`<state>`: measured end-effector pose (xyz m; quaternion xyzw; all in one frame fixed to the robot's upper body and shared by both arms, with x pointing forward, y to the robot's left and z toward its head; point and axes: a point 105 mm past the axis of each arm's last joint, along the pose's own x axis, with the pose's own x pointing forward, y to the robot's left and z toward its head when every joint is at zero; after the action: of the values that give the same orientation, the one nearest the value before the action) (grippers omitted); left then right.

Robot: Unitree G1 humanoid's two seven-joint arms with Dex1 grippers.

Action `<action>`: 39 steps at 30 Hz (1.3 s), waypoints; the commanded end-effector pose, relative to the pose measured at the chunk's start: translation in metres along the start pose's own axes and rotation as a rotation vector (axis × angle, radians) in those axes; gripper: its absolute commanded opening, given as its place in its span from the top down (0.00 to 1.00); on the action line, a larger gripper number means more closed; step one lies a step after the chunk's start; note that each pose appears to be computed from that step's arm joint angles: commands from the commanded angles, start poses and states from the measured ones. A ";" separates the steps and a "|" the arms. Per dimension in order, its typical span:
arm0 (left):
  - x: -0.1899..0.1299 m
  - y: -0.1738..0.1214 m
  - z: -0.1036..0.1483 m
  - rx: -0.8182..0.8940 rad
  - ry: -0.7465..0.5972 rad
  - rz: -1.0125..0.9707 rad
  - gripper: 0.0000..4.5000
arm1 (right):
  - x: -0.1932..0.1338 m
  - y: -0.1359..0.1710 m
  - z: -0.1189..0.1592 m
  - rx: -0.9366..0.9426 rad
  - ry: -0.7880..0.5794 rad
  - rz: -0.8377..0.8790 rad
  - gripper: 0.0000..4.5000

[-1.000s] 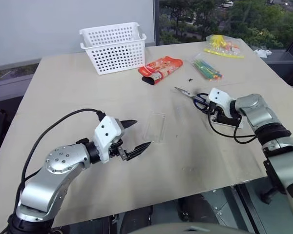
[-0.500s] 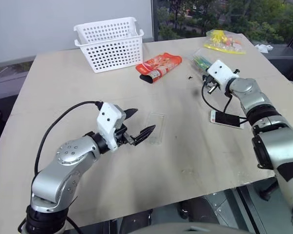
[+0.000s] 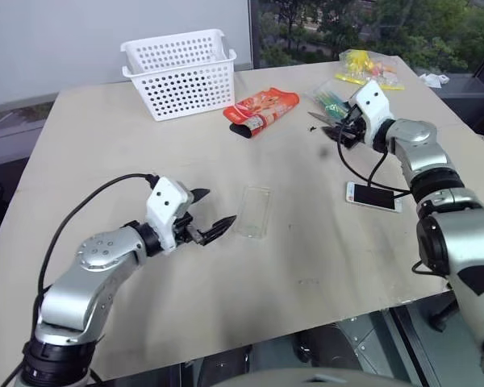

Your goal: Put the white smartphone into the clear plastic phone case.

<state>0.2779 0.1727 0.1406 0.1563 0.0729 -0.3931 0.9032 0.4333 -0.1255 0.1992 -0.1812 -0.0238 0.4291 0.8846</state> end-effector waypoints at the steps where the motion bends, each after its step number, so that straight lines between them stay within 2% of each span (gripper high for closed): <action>1: 0.001 0.017 -0.005 0.113 0.027 -0.088 0.00 | -0.026 0.057 0.017 0.082 -0.097 0.277 0.02; 3: 0.005 0.029 -0.011 0.180 0.061 -0.131 0.00 | -0.045 0.086 0.012 0.146 -0.069 0.337 0.02; 5: 0.009 0.037 -0.015 0.225 0.078 -0.159 0.00 | -0.057 0.103 0.008 0.184 -0.038 0.353 0.02; 9: 0.047 0.037 -0.014 0.435 0.079 -0.322 0.00 | -0.096 0.141 -0.004 0.311 0.002 0.330 0.02; 16: 0.091 0.016 -0.012 0.713 0.084 -0.574 0.00 | -0.113 0.154 -0.009 0.393 0.036 0.206 0.02; 20: 0.106 0.011 -0.014 0.924 0.149 -0.698 0.00 | -0.114 0.145 -0.001 0.389 0.025 0.140 0.02; 24: 0.119 -0.002 -0.006 0.957 0.110 -0.768 0.00 | -0.116 0.141 0.002 0.396 0.028 0.126 0.02; 28: 0.121 -0.019 -0.015 0.941 0.147 -0.916 0.00 | -0.118 0.146 -0.001 0.436 0.050 0.152 0.02; 30: 0.121 -0.023 -0.018 0.913 0.171 -0.962 0.12 | -0.121 0.147 -0.005 0.445 0.077 0.165 0.00; 31: 0.122 -0.025 -0.019 0.893 0.189 -0.984 0.15 | -0.123 0.146 -0.008 0.438 0.099 0.168 0.00; 33: 0.122 -0.028 -0.022 0.836 0.232 -1.024 0.38 | -0.125 0.144 -0.013 0.428 0.127 0.161 0.00; 34: 0.122 -0.028 -0.025 0.826 0.263 -1.044 0.44 | -0.126 0.142 -0.014 0.426 0.130 0.159 0.00; 36: 0.119 -0.028 -0.033 0.829 0.339 -1.083 0.67 | -0.126 0.142 -0.014 0.425 0.131 0.162 0.00; 38: 0.118 -0.027 -0.039 0.826 0.403 -1.111 0.81 | -0.127 0.143 -0.013 0.424 0.133 0.166 0.00; 39: 0.118 -0.028 -0.040 0.824 0.417 -1.116 0.92 | -0.127 0.143 -0.013 0.424 0.133 0.166 0.00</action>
<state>0.3514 0.0787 0.1038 0.5012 0.0802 -0.7353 0.4492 0.2509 -0.1470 0.1442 -0.0118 0.1574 0.4741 0.8662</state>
